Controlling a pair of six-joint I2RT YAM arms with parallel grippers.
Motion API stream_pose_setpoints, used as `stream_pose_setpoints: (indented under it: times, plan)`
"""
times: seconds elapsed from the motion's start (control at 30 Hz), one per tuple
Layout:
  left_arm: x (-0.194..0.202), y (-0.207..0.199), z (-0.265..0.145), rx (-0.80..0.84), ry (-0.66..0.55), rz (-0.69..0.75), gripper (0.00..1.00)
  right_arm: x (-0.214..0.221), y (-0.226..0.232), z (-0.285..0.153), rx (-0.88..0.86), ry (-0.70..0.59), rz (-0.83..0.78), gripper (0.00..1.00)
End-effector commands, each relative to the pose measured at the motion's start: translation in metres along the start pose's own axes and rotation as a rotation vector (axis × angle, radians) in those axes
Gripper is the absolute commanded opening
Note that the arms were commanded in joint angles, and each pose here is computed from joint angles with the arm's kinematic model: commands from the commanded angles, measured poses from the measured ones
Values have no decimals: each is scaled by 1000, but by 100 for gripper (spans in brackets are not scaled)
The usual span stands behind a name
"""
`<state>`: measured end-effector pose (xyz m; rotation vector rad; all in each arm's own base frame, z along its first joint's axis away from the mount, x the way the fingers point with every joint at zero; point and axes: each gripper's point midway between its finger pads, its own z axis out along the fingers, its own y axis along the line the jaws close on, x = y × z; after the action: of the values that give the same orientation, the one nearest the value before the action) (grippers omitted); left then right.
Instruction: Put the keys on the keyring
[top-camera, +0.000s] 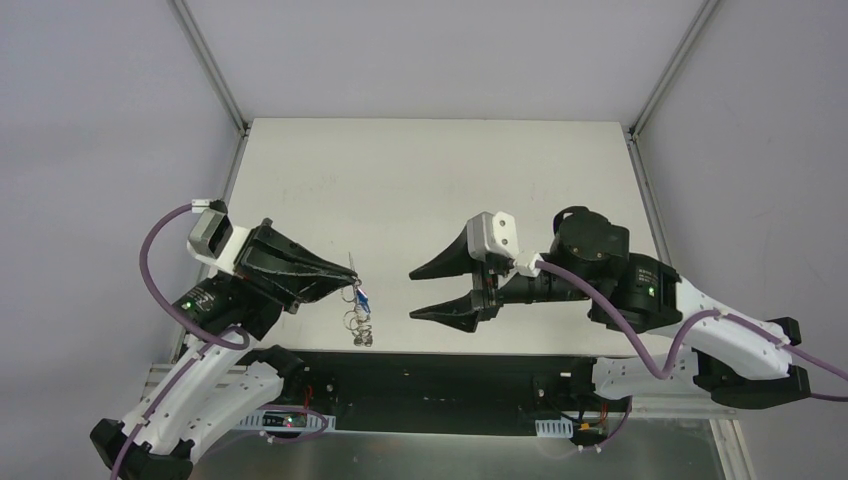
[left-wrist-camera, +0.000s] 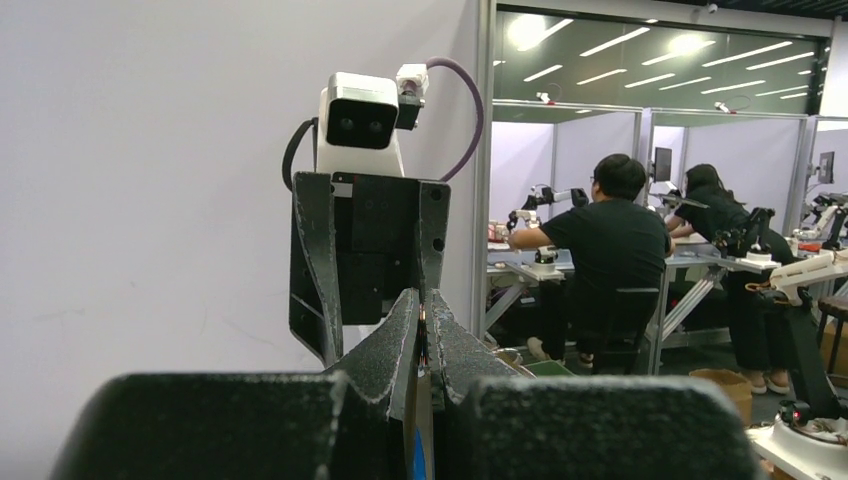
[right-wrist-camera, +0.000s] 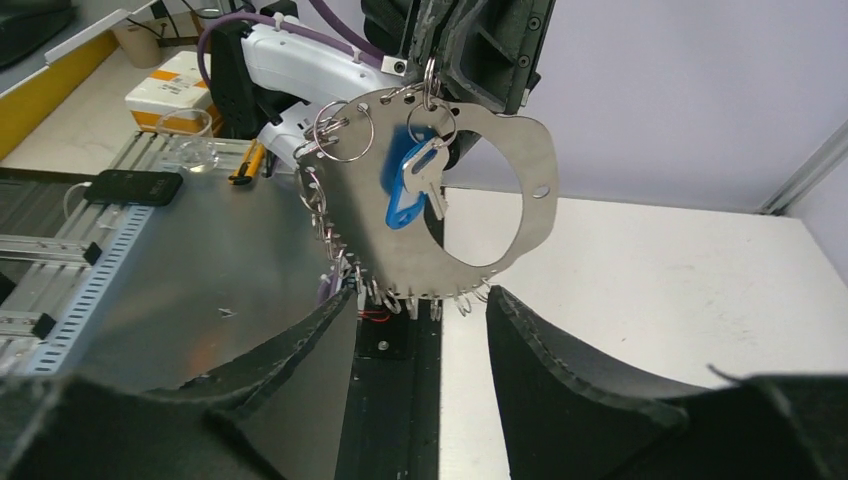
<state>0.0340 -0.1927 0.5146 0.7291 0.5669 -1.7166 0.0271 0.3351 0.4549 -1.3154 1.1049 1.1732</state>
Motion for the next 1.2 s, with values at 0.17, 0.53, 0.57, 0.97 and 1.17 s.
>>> stream_pose_setpoints:
  times: [0.17,0.53,0.57,0.97,1.17]
  plan:
    - [2,5,-8,-75,-21,46,0,3,0,10,43,-62,210,58]
    - [28,10,-13,-66,96,-101,0,73,-15,15,113,102,75,70]
    - [29,8,-13,-57,107,-122,0,79,-15,13,107,130,57,70]
    - [55,1,-21,-39,270,-348,0,124,-7,-9,19,316,7,75]
    - [64,-12,-28,-8,336,-404,0,131,-4,-14,-47,325,25,76]
